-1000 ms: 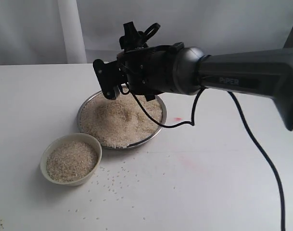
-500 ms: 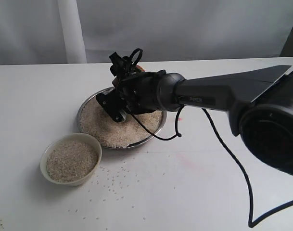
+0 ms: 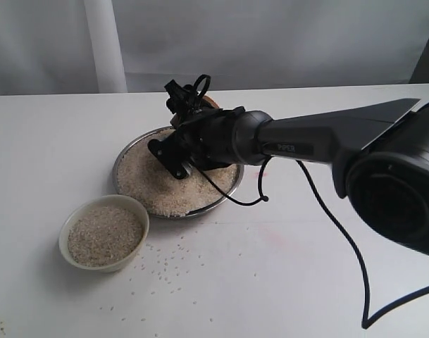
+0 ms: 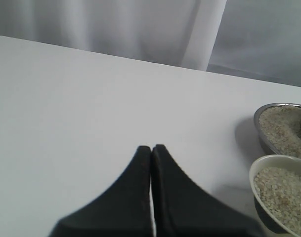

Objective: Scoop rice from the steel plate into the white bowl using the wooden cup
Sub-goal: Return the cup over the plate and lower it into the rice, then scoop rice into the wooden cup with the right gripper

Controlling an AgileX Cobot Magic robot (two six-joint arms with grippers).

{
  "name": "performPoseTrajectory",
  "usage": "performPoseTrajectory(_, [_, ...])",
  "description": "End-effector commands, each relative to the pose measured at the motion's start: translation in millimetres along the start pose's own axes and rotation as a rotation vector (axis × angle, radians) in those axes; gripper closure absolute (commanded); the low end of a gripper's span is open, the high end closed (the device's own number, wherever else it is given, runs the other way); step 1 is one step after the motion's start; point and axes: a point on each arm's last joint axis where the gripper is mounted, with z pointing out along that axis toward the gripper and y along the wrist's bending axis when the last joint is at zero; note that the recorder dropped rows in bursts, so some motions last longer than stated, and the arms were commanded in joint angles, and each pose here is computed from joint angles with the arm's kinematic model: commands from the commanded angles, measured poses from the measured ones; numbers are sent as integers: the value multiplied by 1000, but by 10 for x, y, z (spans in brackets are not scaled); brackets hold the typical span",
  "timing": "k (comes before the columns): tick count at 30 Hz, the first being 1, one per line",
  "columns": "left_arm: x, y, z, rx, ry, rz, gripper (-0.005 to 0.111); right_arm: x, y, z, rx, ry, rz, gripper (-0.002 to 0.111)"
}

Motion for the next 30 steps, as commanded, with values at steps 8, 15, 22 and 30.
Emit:
performPoseTrajectory(8, [-18,-3,-5,2,-12,1,107,-21,92,89,-17,8,-8,108])
performPoseTrajectory(15, [-18,-3,-5,2,-12,1,107,-61,92,87,-14,-15,-1,108])
performPoseTrajectory(22, [-18,-3,-5,2,-12,1,107,-144,84,59,-21,-55,35,108])
performPoseTrajectory(30, [-18,-3,-5,2,-12,1,107,-317,35,-22,-6,-89,51,108])
